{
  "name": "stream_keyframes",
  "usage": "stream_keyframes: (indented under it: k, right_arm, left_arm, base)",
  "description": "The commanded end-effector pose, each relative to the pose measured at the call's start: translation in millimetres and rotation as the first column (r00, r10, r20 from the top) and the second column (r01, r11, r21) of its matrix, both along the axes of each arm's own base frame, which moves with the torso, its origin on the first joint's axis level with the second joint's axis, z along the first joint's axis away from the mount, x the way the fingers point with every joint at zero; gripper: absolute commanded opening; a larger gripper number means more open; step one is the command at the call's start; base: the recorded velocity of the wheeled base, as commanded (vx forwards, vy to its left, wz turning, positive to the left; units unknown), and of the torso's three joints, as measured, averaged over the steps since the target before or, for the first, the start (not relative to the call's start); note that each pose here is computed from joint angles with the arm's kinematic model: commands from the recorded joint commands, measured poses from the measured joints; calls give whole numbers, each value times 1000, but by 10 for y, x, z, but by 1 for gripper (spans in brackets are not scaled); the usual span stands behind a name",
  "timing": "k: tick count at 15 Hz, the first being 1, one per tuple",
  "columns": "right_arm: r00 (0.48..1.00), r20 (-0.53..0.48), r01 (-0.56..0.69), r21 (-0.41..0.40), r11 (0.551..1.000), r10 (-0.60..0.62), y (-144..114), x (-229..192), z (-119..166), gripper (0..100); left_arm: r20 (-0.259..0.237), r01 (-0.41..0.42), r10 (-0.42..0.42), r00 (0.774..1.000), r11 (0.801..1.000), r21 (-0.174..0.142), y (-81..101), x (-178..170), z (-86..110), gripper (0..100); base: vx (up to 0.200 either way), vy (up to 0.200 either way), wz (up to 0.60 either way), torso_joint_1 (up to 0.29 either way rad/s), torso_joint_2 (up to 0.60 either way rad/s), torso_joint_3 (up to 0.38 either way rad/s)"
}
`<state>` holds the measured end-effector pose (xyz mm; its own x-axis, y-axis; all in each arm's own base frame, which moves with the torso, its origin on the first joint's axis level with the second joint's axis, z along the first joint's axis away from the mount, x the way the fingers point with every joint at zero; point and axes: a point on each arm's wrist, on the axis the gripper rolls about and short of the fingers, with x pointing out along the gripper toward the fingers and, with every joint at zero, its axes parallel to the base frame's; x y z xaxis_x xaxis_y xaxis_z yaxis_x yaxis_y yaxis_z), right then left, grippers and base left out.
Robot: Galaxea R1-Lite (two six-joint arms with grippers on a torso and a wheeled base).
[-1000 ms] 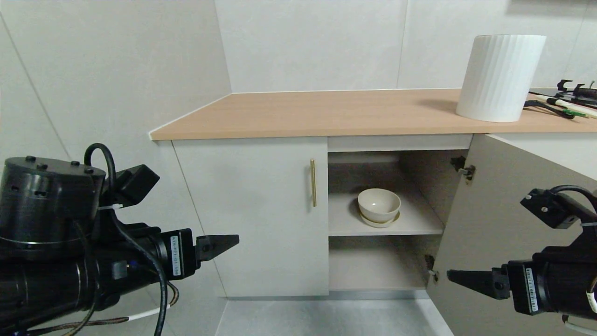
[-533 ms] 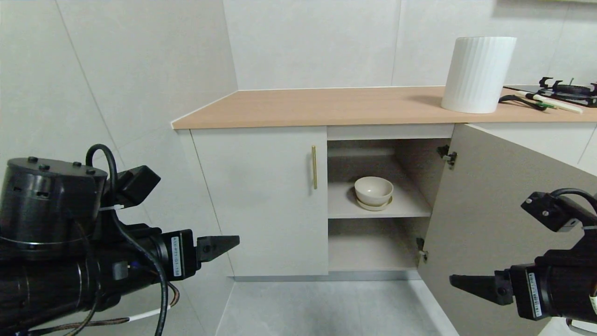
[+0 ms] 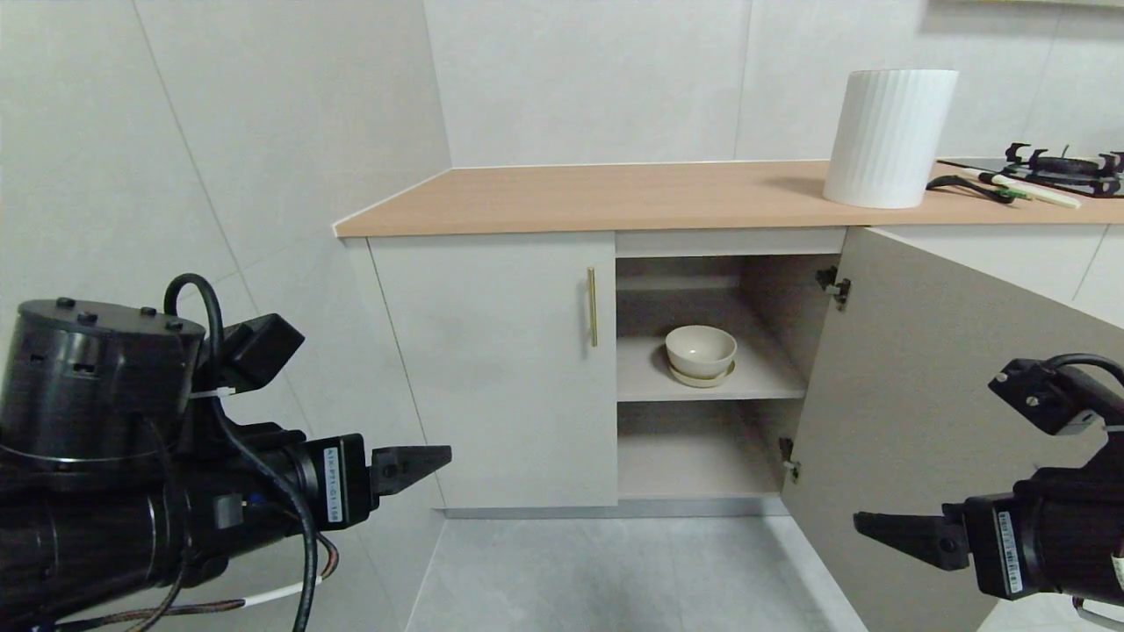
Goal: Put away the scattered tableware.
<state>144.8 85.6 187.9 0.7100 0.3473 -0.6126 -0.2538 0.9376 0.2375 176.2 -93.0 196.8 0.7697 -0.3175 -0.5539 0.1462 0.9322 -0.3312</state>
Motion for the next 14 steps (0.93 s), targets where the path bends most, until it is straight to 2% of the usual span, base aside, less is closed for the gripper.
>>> stream_keyframes:
  k: [1,3,8,14]
  right_arm:
    - [1000,5,1,0,1000,-1,-17,-25,24,100]
    - [1000,-7,7,-28,1000,-7,-54,-81,84,100]
    - [998,-53,15,-75,997,-19,-156,-230,254,100]
    - [992,-101,52,-220,974,-76,-246,-292,241,100]
  left_arm:
    - [0,-1,1,1000,1000,2,-1,3,-3,100]
    - [2,6,-6,1000,1000,16,0,1,-8,100]
    - [4,7,-7,1000,1000,20,1,2,-8,100]
    - [1,8,-8,1000,1000,21,-3,7,-14,100]
  base:
    - [0,0,0,0,0,0]
    - [0,0,0,0,0,0]
    - [0,-200,0,4,4,0]
    - [0,-200,0,2,-2,3]
